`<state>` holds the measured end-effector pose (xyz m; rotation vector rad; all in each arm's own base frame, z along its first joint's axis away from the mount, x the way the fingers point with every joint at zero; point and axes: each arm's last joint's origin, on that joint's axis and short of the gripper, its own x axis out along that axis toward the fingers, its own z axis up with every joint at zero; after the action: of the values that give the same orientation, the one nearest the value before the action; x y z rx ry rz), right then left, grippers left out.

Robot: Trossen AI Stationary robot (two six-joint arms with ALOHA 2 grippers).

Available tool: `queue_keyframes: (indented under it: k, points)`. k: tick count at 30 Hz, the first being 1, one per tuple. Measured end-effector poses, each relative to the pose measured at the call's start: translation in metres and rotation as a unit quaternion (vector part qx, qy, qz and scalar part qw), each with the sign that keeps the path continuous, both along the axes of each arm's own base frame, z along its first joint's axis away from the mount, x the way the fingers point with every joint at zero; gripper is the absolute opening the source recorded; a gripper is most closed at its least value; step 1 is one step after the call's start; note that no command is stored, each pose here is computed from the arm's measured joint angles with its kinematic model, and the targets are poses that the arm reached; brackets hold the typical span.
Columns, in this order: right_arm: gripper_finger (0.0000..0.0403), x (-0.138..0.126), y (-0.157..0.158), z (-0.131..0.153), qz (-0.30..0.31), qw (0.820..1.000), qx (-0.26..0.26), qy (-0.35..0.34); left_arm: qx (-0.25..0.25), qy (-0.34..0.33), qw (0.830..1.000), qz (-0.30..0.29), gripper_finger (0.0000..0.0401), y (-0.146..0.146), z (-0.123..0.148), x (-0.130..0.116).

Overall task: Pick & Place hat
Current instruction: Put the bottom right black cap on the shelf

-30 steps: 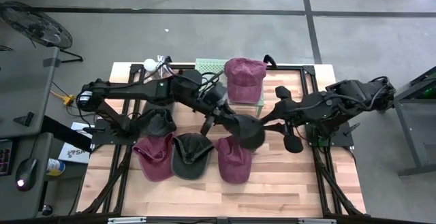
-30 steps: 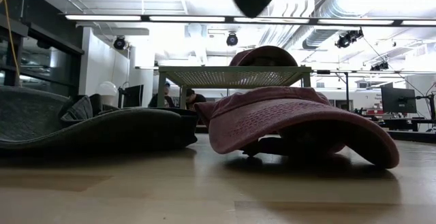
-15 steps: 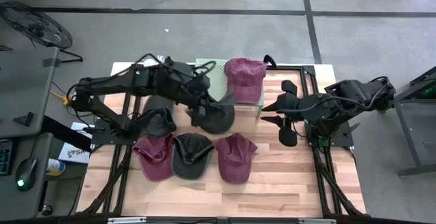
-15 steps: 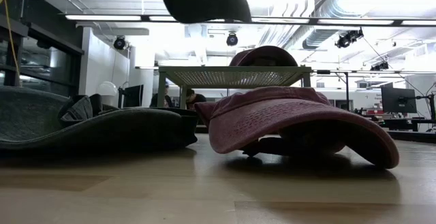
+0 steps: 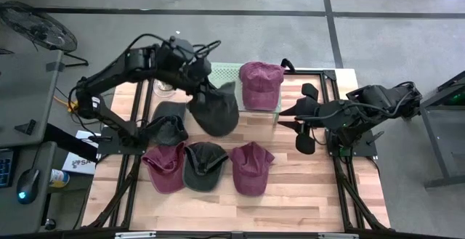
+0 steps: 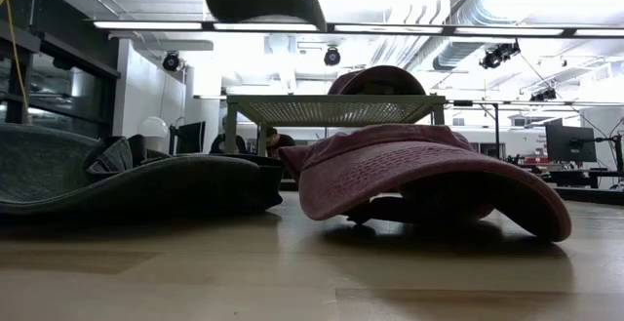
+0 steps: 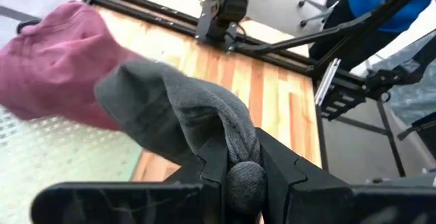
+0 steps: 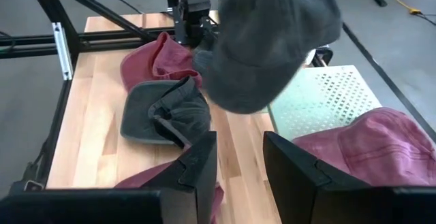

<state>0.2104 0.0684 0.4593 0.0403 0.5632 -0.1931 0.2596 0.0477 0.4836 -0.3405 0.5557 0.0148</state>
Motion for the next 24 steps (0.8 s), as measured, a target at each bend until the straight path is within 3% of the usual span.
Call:
queue_keyframes:
  k: [12, 24]
  points:
    - [0.0113, 0.000, -0.001, 0.000, -0.010, 1.000, -0.008, -0.003, 0.030, 0.019, 0.995, -0.089, 0.0044, 0.039, -0.021, 0.016]
    - [0.0113, 0.001, -0.004, 0.001, -0.030, 0.999, -0.020, -0.008, 0.037, 0.021, 0.995, -0.095, 0.0044, 0.044, -0.025, 0.018]
